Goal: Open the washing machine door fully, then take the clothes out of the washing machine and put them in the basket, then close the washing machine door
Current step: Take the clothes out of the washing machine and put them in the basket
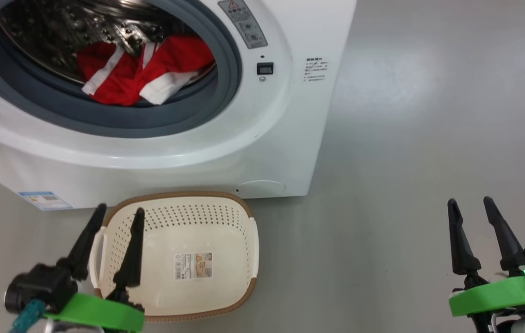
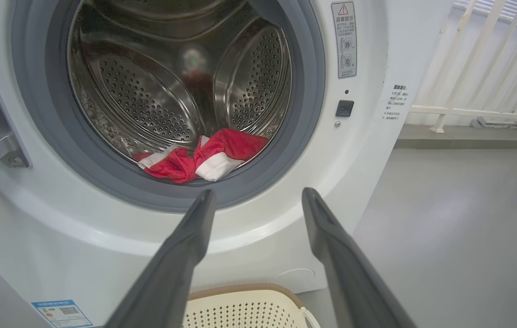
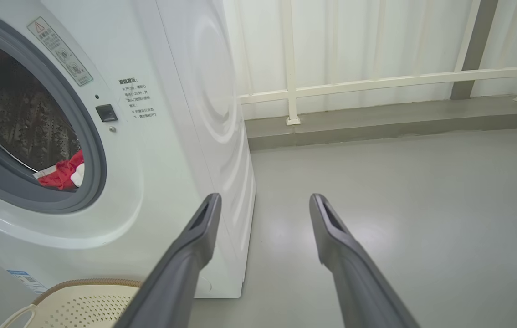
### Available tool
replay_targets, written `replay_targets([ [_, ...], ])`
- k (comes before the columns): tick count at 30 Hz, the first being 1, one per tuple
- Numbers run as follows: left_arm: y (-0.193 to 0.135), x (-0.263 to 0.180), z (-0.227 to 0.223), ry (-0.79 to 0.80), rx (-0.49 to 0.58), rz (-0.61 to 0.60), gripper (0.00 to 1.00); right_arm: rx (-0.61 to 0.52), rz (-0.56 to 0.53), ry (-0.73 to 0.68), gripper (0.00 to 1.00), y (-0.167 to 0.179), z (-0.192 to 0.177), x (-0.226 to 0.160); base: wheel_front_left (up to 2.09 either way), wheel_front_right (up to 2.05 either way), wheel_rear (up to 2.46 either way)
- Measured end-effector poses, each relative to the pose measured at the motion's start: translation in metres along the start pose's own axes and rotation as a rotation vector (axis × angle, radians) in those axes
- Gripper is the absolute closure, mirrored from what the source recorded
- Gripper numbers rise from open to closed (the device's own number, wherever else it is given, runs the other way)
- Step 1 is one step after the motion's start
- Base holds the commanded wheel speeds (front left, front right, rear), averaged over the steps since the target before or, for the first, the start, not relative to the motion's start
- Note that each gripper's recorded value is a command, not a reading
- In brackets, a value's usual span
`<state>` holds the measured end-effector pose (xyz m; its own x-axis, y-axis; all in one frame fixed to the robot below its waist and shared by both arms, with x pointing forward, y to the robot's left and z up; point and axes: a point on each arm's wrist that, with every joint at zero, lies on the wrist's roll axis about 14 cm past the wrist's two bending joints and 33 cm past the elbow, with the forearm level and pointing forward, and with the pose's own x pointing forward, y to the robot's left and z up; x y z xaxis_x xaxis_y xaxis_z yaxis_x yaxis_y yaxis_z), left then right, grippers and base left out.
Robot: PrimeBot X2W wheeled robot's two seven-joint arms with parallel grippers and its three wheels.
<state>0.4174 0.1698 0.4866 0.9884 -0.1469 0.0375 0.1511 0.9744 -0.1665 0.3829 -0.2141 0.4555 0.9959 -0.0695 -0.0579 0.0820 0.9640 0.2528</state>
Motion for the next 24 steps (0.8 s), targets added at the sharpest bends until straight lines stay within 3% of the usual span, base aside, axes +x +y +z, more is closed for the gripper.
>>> replay_targets([
  [24,0.000,0.175,-0.042,0.116,0.072,-0.030,0.00,0.010,-0.009,0.051,0.00,-0.001,-0.030,0.049,0.00,0.00,0.00],
])
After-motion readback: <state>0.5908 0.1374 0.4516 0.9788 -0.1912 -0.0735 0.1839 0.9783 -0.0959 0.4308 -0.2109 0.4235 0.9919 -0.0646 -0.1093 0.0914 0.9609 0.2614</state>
